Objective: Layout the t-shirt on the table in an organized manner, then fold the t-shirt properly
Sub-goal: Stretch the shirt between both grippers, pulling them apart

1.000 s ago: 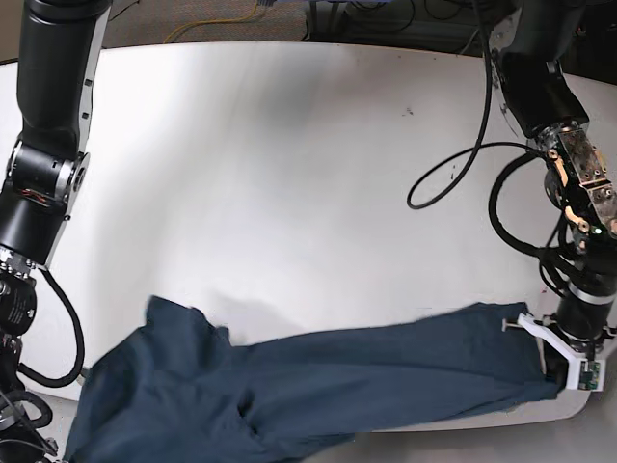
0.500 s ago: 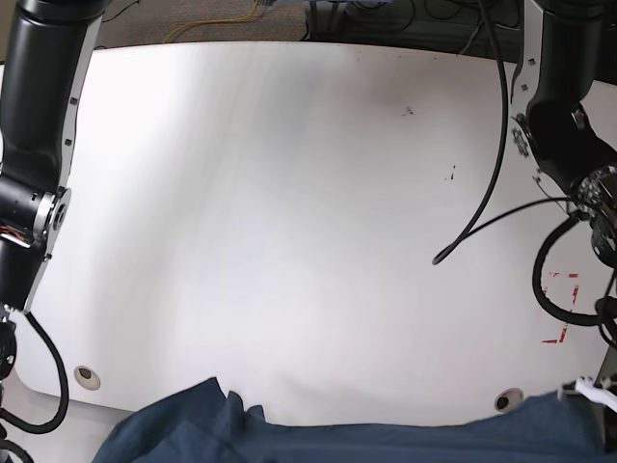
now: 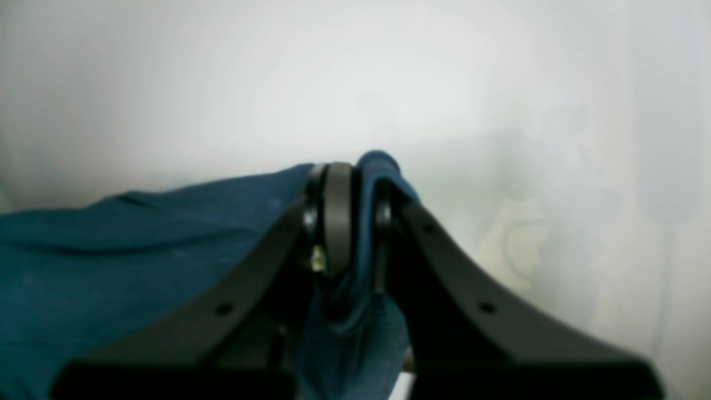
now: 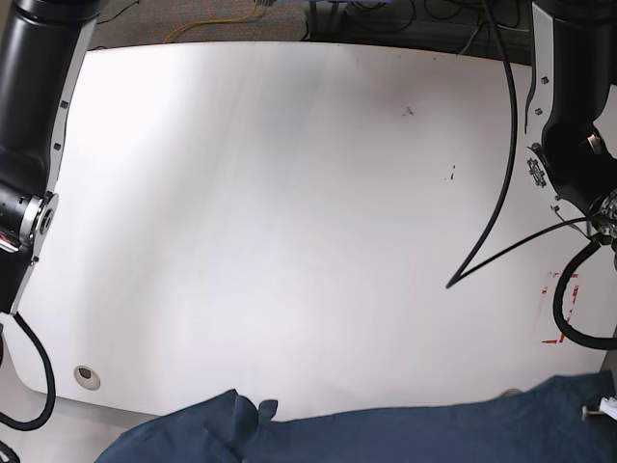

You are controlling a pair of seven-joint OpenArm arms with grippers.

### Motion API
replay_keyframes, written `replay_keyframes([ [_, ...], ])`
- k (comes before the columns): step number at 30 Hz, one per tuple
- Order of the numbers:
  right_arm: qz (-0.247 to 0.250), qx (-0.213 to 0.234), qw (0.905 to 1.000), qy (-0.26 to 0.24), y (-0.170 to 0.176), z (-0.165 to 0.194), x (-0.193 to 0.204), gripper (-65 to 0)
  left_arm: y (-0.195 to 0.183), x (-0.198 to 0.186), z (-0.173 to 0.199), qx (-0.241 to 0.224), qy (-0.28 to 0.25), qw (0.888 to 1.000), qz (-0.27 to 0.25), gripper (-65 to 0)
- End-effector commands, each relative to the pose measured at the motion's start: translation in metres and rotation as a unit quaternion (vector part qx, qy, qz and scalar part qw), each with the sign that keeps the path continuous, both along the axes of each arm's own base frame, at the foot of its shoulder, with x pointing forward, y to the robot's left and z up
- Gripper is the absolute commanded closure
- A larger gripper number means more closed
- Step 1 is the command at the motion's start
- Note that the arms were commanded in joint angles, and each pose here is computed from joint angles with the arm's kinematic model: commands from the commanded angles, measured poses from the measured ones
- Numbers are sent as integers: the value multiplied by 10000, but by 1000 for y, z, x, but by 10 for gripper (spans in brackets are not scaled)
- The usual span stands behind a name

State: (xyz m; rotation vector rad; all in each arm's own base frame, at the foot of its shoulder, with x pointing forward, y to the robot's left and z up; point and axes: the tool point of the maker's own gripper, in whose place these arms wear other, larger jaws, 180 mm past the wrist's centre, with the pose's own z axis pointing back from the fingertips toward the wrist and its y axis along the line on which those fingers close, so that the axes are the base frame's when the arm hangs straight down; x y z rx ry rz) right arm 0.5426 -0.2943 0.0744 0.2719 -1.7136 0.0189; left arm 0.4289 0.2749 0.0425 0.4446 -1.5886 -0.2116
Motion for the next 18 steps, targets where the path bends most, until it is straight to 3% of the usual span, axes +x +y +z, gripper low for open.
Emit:
replay_keyframes([
  [1,-161,-43,9997,-173,-14,8,-11,-2,5,-2,-8,58,80,9999,90,0],
  [10,-57,-211,9978,620,-12,-89,-22,-2,8,-8,-98,-64,858,9963,-47,0],
  [18,54,60,9919,1269,-15,-180,-62,-2,4,-29,-183,-87,1808,9834,-126,0],
])
